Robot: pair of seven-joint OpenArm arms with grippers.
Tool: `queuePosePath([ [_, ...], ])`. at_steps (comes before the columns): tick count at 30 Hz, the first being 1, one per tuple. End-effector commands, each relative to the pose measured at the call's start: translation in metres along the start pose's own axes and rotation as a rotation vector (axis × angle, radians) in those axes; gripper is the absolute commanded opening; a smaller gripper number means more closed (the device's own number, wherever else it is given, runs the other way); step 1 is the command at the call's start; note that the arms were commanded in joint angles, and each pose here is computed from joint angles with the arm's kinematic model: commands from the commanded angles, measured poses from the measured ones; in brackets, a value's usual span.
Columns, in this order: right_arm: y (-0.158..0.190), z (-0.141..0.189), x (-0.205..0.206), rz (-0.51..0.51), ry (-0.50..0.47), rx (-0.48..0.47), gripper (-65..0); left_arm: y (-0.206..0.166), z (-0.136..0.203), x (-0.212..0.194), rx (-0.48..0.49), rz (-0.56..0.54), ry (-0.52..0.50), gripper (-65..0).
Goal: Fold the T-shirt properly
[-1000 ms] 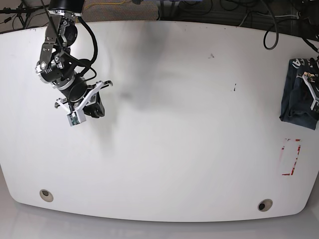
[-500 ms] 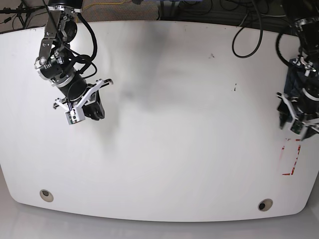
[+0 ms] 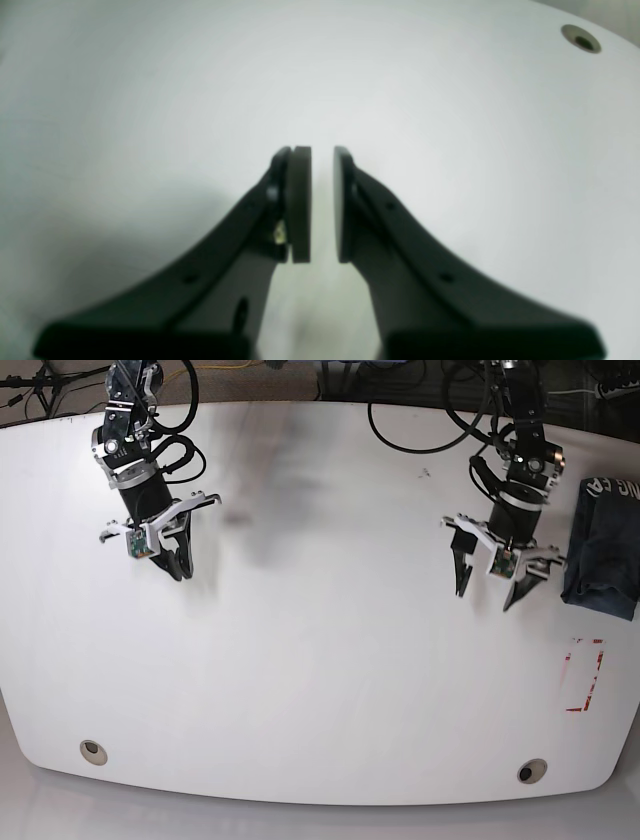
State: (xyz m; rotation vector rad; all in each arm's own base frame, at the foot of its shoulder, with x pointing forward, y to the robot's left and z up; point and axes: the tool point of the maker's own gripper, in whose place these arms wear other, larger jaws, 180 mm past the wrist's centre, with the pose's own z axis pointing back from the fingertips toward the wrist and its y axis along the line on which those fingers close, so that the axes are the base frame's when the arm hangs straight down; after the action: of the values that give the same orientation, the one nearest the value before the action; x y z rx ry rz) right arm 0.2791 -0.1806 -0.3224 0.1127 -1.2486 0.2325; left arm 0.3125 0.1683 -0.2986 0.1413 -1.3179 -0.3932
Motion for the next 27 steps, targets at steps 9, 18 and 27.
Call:
queuePosePath([
  [9,-0.006,0.065,-0.066,-0.1,0.034,-0.068,-58.5,-0.082,0.075,-0.038,-0.113,0.141,0.115,-27.1],
  [18,0.014,0.118,-0.114,-0.176,0.171,-0.091,-58.7,-0.124,0.161,-0.082,-0.216,0.191,0.338,-27.1],
  [27,0.038,0.172,-0.15,-0.25,0.314,-0.121,-63.6,-0.151,0.238,-0.122,-0.322,0.211,0.554,-27.1],
])
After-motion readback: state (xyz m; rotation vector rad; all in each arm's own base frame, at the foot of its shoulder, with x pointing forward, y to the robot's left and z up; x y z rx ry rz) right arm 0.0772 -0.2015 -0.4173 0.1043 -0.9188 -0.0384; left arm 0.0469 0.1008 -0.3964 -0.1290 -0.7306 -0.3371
